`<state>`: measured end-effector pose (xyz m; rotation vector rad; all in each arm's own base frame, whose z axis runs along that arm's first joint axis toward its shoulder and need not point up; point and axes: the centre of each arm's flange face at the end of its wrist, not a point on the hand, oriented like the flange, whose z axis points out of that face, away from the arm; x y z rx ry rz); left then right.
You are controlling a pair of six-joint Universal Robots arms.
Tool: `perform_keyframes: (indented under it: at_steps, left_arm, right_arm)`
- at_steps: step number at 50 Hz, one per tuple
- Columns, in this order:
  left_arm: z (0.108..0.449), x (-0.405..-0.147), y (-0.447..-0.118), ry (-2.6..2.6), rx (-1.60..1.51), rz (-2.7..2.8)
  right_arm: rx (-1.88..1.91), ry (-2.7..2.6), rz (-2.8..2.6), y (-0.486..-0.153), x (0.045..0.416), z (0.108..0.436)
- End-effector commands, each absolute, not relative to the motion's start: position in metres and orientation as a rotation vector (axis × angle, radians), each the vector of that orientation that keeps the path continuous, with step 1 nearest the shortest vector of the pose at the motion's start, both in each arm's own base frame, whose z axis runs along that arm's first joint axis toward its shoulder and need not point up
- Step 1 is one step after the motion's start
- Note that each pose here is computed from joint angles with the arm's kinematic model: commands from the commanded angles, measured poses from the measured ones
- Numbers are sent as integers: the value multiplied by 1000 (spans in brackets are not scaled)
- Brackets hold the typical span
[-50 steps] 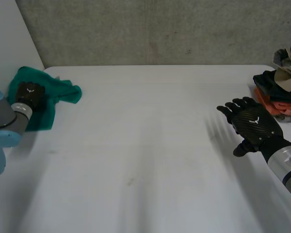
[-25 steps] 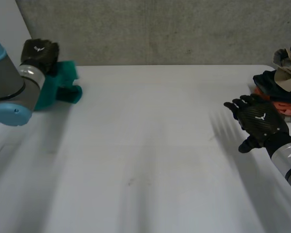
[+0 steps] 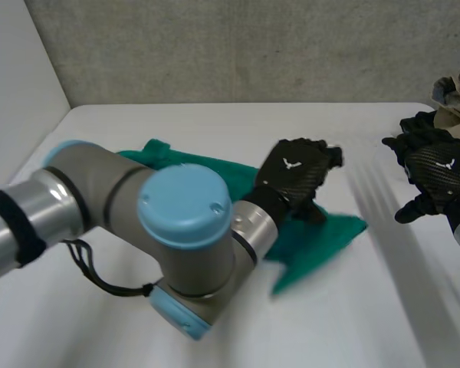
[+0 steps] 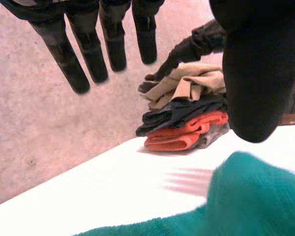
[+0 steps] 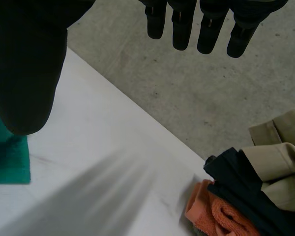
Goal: Fold the laundry.
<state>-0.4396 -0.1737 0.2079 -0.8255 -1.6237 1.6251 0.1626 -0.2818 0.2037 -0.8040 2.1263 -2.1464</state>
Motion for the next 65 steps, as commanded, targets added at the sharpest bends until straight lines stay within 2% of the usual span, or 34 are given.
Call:
perform_keyframes:
  at_steps: [1, 4, 5, 9, 15, 20, 26, 32, 38, 47, 52, 54, 56, 58, 59, 62, 63, 65]
  left_arm:
    - [239, -426, -187, -1605, -771, 1696]
    - [243, -403, -208, -1667, -768, 1757]
    - [250, -387, -221, -1695, -772, 1815]
    - [257, -349, -252, -1771, -826, 1975]
    - [240, -291, -313, -1941, -969, 2156]
    - [205, -246, -371, -2032, -1170, 2160]
    - [172, -221, -408, -2052, -1283, 2045]
    - [149, -222, -430, -2043, -1309, 1932]
    - [128, -223, -434, -2073, -1318, 1854]
    - [114, -226, -435, -2080, -1442, 1871]
    - [116, -232, -431, -2149, -1471, 1895]
    - [120, -238, -425, -2181, -1467, 1898]
    - [140, -246, -414, -2215, -1451, 1929]
    - [162, -247, -402, -2242, -1417, 1946]
    - [184, -245, -387, -2280, -1354, 1942]
    - [217, -241, -361, -2311, -1228, 1937]
    - [239, -242, -341, -2294, -1138, 1943]
    - [259, -244, -321, -2258, -1057, 1949]
  right_arm:
    - [-791, 2141, -2132, -283, 160, 204]
    - [-779, 2174, -2087, -282, 160, 204]
    - [-779, 2185, -2069, -281, 160, 204]
    - [-777, 2267, -1920, -270, 164, 204]
    - [-836, 2321, -1652, -240, 183, 208]
    - [-950, 2252, -1562, -210, 210, 203]
    - [-1086, 2119, -1554, -183, 236, 192]
    - [-1129, 2078, -1652, -181, 247, 173]
    - [-1198, 2067, -1693, -180, 256, 156]
    - [-1278, 2087, -1693, -193, 262, 132]
    - [-1260, 2113, -1759, -208, 259, 137]
    - [-1238, 2124, -1827, -214, 257, 148]
    - [-1215, 2120, -1904, -218, 254, 164]
    - [-1206, 2078, -2038, -220, 250, 196]
    - [-1216, 2064, -2077, -220, 248, 208]
    - [-1257, 2059, -2140, -220, 241, 240]
    - [-1256, 2067, -2151, -221, 238, 249]
    - [-1246, 2093, -2172, -226, 231, 265]
